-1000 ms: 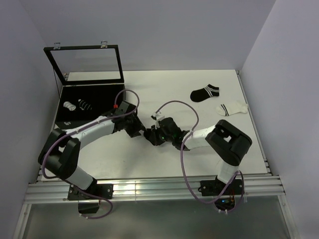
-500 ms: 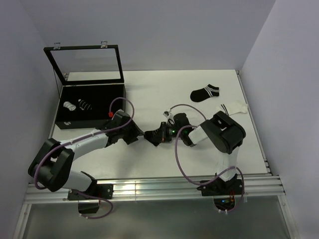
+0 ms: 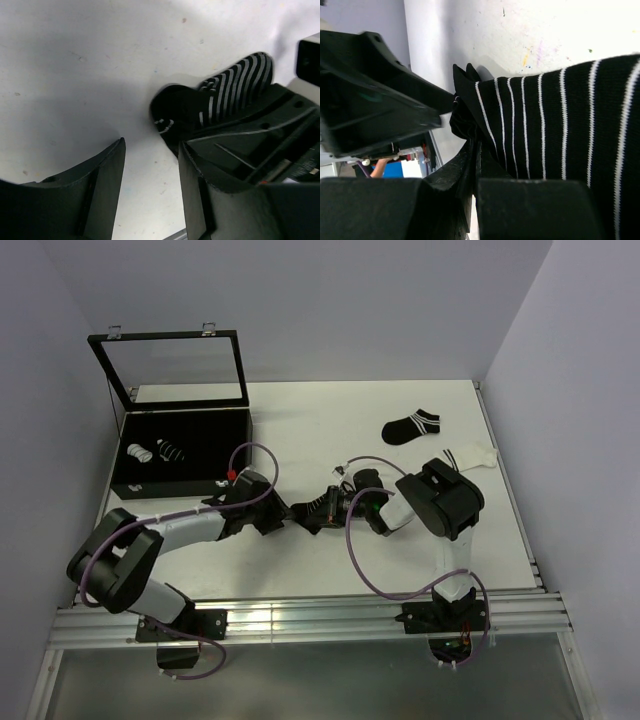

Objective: Roll the socks
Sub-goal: Roll the sock at the center of the board.

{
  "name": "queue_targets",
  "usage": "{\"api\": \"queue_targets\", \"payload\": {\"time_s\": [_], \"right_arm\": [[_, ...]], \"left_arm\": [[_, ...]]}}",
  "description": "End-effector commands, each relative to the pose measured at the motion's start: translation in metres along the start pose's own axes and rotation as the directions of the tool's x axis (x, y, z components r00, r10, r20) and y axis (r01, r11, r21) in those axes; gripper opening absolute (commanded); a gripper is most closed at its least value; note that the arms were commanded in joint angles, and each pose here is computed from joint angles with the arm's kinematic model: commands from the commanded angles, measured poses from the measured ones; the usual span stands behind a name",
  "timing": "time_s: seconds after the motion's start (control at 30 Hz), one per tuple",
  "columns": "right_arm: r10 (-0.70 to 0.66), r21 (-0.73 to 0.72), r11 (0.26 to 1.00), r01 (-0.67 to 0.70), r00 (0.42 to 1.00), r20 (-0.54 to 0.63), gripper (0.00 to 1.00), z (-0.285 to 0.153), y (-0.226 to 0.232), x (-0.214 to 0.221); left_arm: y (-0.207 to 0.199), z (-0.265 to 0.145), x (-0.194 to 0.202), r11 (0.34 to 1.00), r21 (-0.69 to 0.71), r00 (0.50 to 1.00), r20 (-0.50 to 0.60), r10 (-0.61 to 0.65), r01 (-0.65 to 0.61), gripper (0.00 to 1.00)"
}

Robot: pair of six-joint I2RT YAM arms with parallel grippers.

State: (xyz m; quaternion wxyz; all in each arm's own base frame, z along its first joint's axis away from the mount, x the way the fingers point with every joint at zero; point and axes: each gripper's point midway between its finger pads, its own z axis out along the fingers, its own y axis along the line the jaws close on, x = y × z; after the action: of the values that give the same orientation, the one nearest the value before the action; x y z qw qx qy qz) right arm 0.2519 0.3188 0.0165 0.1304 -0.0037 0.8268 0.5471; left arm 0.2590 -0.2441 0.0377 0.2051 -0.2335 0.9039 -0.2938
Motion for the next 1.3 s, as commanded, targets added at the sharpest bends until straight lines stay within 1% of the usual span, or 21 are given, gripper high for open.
{"api": "queue_targets", "payload": {"time_s": [0.0, 0.13, 0.27, 0.47, 0.5, 0.7, 0.73, 0.8, 0.83, 0.87, 0.9, 0.93, 0.97, 1.0, 1.03, 1.07, 1.1, 1.17, 1.2, 1.23, 1.27], "right_arm": [[0.046, 0.023, 0.999, -0.046, 0.999, -0.004, 0.0, -0.003, -0.013, 0.005], [0.052, 0.021, 0.998, -0.052, 0.999, 0.0, 0.0, -0.004, -0.014, 0.004], [0.055, 0.028, 0.998, -0.054, 0.999, -0.004, 0.0, -0.004, -0.015, 0.005], [0.056, 0.034, 0.998, -0.056, 0.998, -0.007, 0.0, -0.003, -0.015, 0.004], [0.052, 0.034, 0.998, -0.052, 0.999, -0.006, 0.0, -0.003, -0.014, 0.003], [0.043, 0.054, 0.998, -0.042, 0.999, -0.02, 0.0, -0.003, -0.017, 0.003], [0.043, 0.063, 0.997, -0.041, 0.999, -0.023, 0.0, -0.003, -0.017, 0.003], [0.013, 0.075, 0.997, -0.012, 1.0, -0.011, 0.04, -0.004, -0.015, -0.001], [0.016, 0.097, 0.995, -0.014, 1.0, -0.017, 0.06, -0.006, -0.016, -0.001], [-0.027, 0.098, 0.995, 0.028, 1.0, -0.008, 0.11, -0.008, -0.01, -0.006], [-0.044, 0.108, 0.993, 0.045, 0.999, -0.008, 0.14, -0.009, -0.008, -0.007], [-0.042, 0.147, 0.988, 0.043, 0.999, -0.009, 0.2, -0.011, -0.011, -0.008], [-0.086, 0.163, 0.983, 0.086, 0.996, -0.009, 0.22, -0.013, -0.01, -0.011], [-0.125, 0.162, 0.979, 0.123, 0.992, 0.002, 0.26, -0.016, 0.002, -0.015], [-0.134, 0.218, 0.967, 0.129, 0.991, 0.011, 0.3, -0.02, -0.001, -0.018], [-0.188, 0.243, 0.953, 0.18, 0.982, 0.01, 0.33, -0.023, 0.0, -0.021], [-0.226, 0.268, 0.939, 0.215, 0.974, 0.011, 0.35, -0.028, 0.012, -0.023], [-0.333, 0.363, 0.883, 0.296, 0.942, 0.042, 0.39, -0.037, 0.013, -0.035], [-0.361, 0.4, 0.857, 0.324, 0.932, 0.018, 0.4, -0.038, 0.015, -0.028], [-0.418, 0.414, 0.834, 0.364, 0.908, 0.043, 0.41, -0.043, 0.029, -0.033], [-0.482, 0.493, 0.777, 0.391, 0.873, 0.067, 0.41, -0.049, 0.026, -0.044]], "left_arm": [[-0.01, 0.006, 0.002, 0.999, 0.033, 1.0, -0.008, 0.025, -0.024, 0.51], [-0.005, 0.011, 0.005, 1.0, 0.012, 0.999, -0.014, 0.028, -0.028, 0.46], [-0.001, 0.016, 0.003, 0.999, -0.009, 0.999, -0.006, 0.037, -0.037, 0.44], [0.005, 0.027, 0.003, 0.996, -0.067, 0.998, -0.015, 0.061, -0.062, 0.38], [0.013, 0.028, 0.007, 0.993, -0.102, 0.998, -0.032, 0.062, -0.065, 0.37], [0.032, 0.036, 0.015, 0.976, -0.203, 0.995, -0.071, 0.065, -0.078, 0.33], [0.034, 0.037, 0.015, 0.973, -0.217, 0.995, -0.074, 0.061, -0.076, 0.29], [0.046, 0.037, 0.021, 0.961, -0.265, 0.993, -0.101, 0.057, -0.082, 0.27], [0.047, 0.037, 0.021, 0.958, -0.275, 0.993, -0.106, 0.055, -0.083, 0.23], [0.052, 0.037, 0.023, 0.951, -0.297, 0.992, -0.117, 0.052, -0.085, 0.21], [0.056, 0.038, 0.025, 0.946, -0.312, 0.991, -0.126, 0.052, -0.089, 0.19], [0.056, 0.038, 0.025, 0.944, -0.317, 0.99, -0.13, 0.054, -0.093, 0.16], [0.059, 0.038, 0.023, 0.939, -0.332, 0.991, -0.123, 0.056, -0.095, 0.15], [0.064, 0.039, 0.023, 0.929, -0.356, 0.991, -0.12, 0.061, -0.1, 0.14], [0.063, 0.039, 0.021, 0.928, -0.358, 0.991, -0.117, 0.062, -0.101, 0.13], [0.063, 0.038, 0.021, 0.926, -0.362, 0.991, -0.119, 0.065, -0.104, 0.12], [0.063, 0.037, 0.02, 0.925, -0.364, 0.991, -0.114, 0.067, -0.104, 0.11], [0.061, 0.036, 0.019, 0.926, -0.364, 0.992, -0.109, 0.065, -0.101, 0.1], [0.058, 0.035, 0.018, 0.928, -0.358, 0.992, -0.104, 0.067, -0.1, 0.09], [0.058, 0.033, 0.017, 0.926, -0.364, 0.993, -0.1, 0.067, -0.099, 0.09], [0.056, 0.033, 0.016, 0.928, -0.36, 0.993, -0.098, 0.068, -0.099, 0.09]]}}
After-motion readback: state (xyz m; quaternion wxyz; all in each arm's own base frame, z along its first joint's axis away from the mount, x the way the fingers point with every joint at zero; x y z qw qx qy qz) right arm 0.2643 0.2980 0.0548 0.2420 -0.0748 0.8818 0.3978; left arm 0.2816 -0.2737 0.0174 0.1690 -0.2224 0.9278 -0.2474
